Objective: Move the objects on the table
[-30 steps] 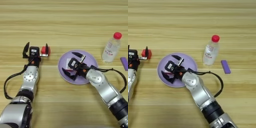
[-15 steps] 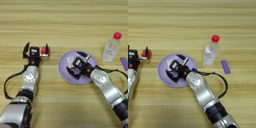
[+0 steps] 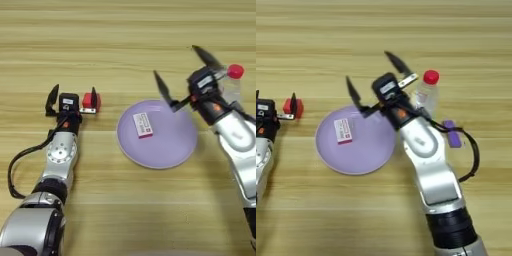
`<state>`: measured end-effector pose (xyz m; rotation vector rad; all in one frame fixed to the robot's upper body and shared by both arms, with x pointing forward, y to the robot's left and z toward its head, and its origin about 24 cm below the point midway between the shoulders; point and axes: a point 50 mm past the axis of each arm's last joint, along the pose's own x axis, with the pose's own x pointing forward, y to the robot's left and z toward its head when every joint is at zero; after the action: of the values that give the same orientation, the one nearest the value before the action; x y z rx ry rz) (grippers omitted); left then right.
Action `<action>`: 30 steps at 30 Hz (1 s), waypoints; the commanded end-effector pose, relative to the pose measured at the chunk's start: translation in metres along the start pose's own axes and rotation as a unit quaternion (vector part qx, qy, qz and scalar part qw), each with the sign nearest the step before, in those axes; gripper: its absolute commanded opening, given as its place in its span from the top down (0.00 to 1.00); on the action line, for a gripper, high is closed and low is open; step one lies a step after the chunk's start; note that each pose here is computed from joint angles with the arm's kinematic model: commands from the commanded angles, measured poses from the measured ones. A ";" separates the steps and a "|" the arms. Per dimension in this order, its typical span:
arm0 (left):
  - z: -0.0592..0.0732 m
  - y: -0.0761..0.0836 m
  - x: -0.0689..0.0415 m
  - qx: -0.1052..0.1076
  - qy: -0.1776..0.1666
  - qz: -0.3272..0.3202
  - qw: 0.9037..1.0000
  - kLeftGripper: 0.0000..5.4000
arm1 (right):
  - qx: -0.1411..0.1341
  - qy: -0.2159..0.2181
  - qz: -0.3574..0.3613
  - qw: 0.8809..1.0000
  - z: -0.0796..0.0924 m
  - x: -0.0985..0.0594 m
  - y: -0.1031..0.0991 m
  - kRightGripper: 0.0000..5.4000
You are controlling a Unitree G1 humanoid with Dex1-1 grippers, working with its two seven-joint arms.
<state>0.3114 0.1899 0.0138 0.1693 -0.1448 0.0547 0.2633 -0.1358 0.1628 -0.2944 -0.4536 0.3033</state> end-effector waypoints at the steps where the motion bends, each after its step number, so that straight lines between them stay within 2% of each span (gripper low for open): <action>1: -0.001 0.000 0.001 0.005 0.005 -0.005 1.000 0.00 | -0.010 -0.007 -0.093 0.996 0.000 -0.010 -0.042 0.00; 6: -0.001 0.000 0.001 0.003 0.005 -0.005 1.000 0.00 | -0.020 0.005 -0.181 0.983 -0.011 -0.024 -0.085 0.00; 11: -0.001 0.001 0.001 0.004 0.004 -0.004 1.000 0.00 | -0.015 0.039 -0.240 0.970 -0.029 -0.041 -0.113 0.00; 13: 0.000 0.001 0.001 0.004 0.002 -0.005 1.000 0.00 | -0.021 0.080 -0.255 0.963 -0.048 -0.048 -0.121 0.00; 17: 0.006 0.000 0.002 0.001 -0.016 -0.006 1.000 0.00 | -0.007 0.198 -0.287 0.937 -0.104 -0.067 -0.134 0.00; 21: 0.030 -0.009 0.001 -0.002 -0.073 -0.028 0.997 0.00 | -0.002 0.244 -0.298 0.923 -0.131 -0.073 -0.136 0.00; 23: 0.041 -0.014 0.000 -0.016 -0.075 -0.037 0.996 0.00 | 0.003 0.253 -0.302 0.919 -0.137 -0.074 -0.136 0.00; 25: 0.055 -0.026 -0.006 -0.052 -0.063 -0.063 0.995 0.00 | 0.003 0.257 -0.303 0.918 -0.141 -0.074 -0.135 0.00; 26: 0.062 -0.032 -0.009 -0.062 -0.060 -0.078 0.993 0.00 | 0.003 0.257 -0.303 0.918 -0.142 -0.074 -0.135 0.00; 30: 0.088 -0.065 -0.028 -0.148 -0.020 -0.170 0.974 0.00 | 0.002 0.256 -0.302 0.918 -0.144 -0.072 -0.133 0.00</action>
<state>0.2929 0.1401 0.0733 0.0241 -0.2477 -0.1564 0.2915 -0.3120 0.0499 -0.1885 0.0170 -0.3744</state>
